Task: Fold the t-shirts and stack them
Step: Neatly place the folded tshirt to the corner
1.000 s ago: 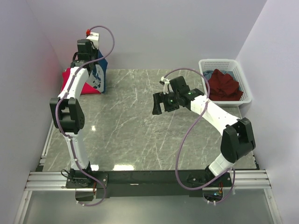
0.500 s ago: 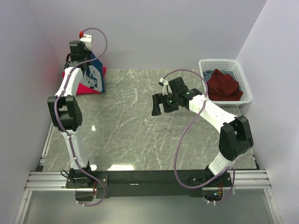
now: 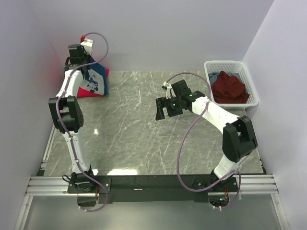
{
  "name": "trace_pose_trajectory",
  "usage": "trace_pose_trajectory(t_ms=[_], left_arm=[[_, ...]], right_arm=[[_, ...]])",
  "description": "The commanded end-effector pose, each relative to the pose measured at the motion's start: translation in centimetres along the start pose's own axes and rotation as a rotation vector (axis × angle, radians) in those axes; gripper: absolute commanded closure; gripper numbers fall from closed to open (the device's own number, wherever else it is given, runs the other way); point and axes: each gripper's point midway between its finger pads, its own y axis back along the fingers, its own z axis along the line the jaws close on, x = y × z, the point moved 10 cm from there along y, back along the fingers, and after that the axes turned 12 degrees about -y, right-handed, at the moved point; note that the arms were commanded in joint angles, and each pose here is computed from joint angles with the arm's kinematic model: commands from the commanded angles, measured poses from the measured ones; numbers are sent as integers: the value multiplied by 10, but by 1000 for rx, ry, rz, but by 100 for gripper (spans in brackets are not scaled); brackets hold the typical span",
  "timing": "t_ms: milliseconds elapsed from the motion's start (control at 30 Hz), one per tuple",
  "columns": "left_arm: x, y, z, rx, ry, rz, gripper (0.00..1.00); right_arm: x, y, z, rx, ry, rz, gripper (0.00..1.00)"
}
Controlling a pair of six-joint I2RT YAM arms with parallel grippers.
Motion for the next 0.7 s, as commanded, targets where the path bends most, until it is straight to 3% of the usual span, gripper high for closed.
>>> trace_pose_trajectory(t_ms=[0,667], left_arm=[[-22,0,28,-77,-35,-119,100],[16,-39,43,-137,-161,-48,99]], right_arm=[[-11,5,7,-16,15,-31,2],[-10,2,6,-3,16,-21,2]])
